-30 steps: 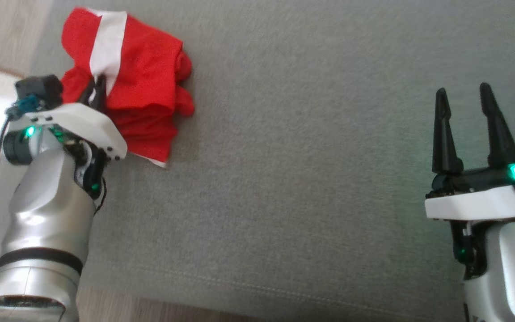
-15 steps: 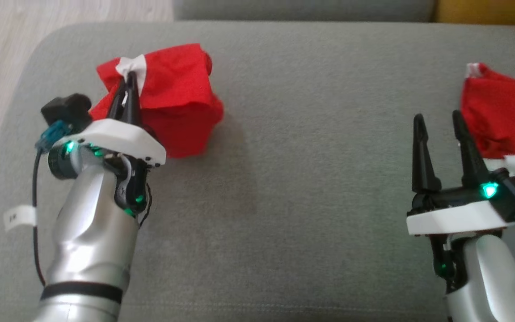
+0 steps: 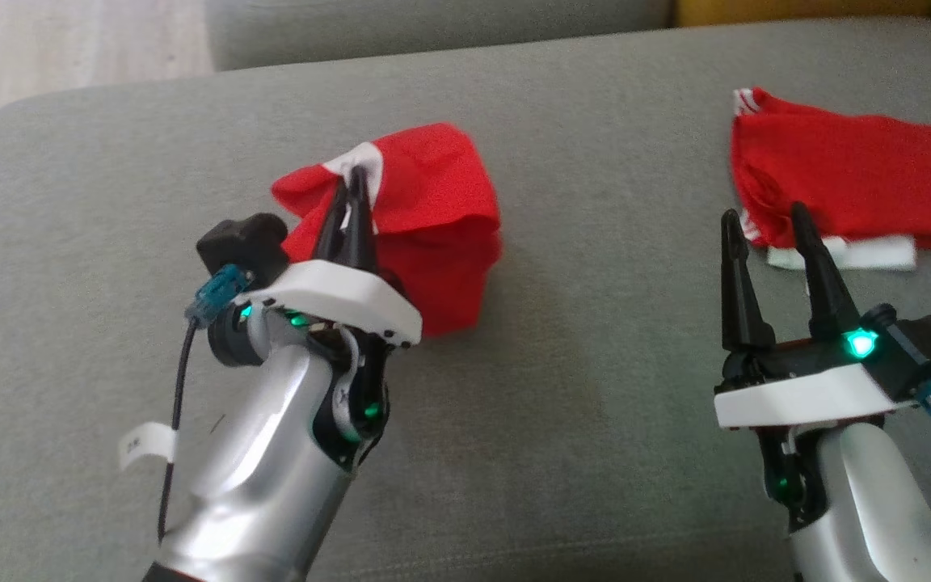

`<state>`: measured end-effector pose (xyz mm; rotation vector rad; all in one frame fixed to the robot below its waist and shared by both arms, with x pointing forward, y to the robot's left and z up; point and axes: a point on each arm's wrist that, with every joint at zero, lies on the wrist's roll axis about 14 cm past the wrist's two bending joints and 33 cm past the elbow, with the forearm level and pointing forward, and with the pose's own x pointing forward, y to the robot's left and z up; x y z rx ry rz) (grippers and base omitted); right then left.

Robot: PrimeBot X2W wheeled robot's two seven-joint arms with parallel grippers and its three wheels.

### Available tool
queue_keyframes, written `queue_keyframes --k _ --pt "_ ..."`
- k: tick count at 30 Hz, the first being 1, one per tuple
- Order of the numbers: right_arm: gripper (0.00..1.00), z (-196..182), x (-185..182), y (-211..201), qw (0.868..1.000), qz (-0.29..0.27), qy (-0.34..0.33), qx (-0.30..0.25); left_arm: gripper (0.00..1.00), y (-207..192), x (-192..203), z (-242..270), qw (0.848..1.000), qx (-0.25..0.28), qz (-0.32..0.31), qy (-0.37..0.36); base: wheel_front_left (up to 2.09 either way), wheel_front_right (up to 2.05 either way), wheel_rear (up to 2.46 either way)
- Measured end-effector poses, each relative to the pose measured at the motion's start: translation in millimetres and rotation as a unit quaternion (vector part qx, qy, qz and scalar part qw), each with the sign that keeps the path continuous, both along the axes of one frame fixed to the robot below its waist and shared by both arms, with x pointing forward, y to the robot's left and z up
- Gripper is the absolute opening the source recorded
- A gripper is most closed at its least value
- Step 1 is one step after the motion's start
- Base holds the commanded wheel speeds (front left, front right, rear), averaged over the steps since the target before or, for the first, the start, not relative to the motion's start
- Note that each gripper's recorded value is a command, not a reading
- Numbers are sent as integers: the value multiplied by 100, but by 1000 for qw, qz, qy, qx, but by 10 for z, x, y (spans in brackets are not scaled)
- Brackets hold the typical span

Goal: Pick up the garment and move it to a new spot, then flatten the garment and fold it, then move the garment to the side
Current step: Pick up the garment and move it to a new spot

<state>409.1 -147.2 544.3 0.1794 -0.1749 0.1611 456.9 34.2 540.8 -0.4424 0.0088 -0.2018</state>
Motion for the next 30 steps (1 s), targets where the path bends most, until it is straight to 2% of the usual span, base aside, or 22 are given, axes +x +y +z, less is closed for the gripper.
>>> queue_keyframes --k 4,8,13,14,15,16,19,22,30 --pt "100 -70 -14 -125 1000 -17 9 1 0 -174 41 156 999 -42 -2 -3 0 0 0" --pt "100 -43 15 -214 1000 -29 4 2 0 -386 43 156 999 -46 -22 -3 0 0 0" --pt "100 -94 26 -376 999 -51 13 0 0 -775 -71 -110 996 -29 -78 28 0 0 0" --pt "100 -122 21 -405 998 -55 17 0 14 -856 -111 -191 995 -23 -92 38 0 0 0" --pt "100 -149 17 -430 998 -59 21 0 65 -926 -155 -285 993 -18 -103 52 0 0 0" --pt "100 -169 15 -448 998 -61 23 -1 100 -985 -199 -368 992 -11 -113 62 0 0 0" --pt "100 -185 35 -475 998 -65 25 1 100 -1100 -313 -569 986 3 -139 89 0 0 0" --pt "100 -186 62 -461 998 -63 25 2 100 -1109 -329 -581 985 11 -148 85 0 0 0" --pt "100 -145 150 -310 999 -43 15 4 100 -911 -191 -248 991 42 -122 14 0 0 0"
